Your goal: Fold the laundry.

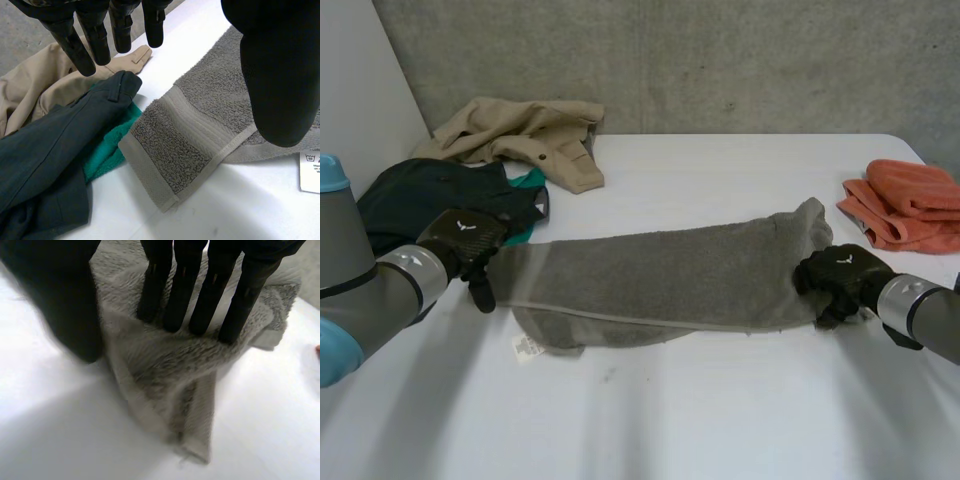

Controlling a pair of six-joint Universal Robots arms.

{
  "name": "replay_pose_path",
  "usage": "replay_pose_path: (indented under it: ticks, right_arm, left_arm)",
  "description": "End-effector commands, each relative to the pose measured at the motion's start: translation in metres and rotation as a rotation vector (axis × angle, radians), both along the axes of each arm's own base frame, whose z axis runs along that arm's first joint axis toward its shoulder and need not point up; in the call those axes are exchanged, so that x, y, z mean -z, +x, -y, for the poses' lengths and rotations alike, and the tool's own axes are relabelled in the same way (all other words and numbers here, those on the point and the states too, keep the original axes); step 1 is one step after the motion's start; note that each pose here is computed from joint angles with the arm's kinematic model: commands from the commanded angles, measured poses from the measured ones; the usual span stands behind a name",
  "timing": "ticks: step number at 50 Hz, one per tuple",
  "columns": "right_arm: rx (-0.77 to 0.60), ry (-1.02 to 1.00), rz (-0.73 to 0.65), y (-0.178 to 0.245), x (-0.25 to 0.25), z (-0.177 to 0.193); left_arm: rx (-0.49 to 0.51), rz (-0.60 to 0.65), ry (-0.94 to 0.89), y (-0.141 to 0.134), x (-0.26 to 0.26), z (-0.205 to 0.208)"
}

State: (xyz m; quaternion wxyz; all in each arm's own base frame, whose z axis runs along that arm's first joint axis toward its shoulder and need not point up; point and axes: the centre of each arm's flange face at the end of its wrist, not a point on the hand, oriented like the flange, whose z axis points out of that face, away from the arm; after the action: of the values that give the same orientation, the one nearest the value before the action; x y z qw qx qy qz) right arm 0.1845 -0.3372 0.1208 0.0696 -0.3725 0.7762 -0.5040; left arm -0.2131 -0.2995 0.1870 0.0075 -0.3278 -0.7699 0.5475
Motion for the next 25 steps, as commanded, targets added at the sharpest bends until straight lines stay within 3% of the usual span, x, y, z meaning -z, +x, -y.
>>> replay_pose_path:
  ticks: [1, 8, 17, 25]
  right_arm:
    - [0.024, -0.087, 0.014, 0.002, -0.002, 0.011]
    - [0.022, -0.134, 0.080, 0.018, -0.040, 0.001]
    - [-0.021, -0.331, 0.261, 0.039, -0.178, -0.044]
    - [-0.030, -0.379, 0.453, 0.044, -0.259, -0.081]
  left_arm:
    - [-0.005, -0.002, 0.001, 0.001, 0.000, 0.000]
    - [-0.001, 0.001, 0.004, 0.000, 0.001, -0.001]
    - [0.023, 0.020, 0.054, -0.007, 0.021, -0.001]
    - [0.049, 0.039, 0.095, -0.019, 0.043, 0.004]
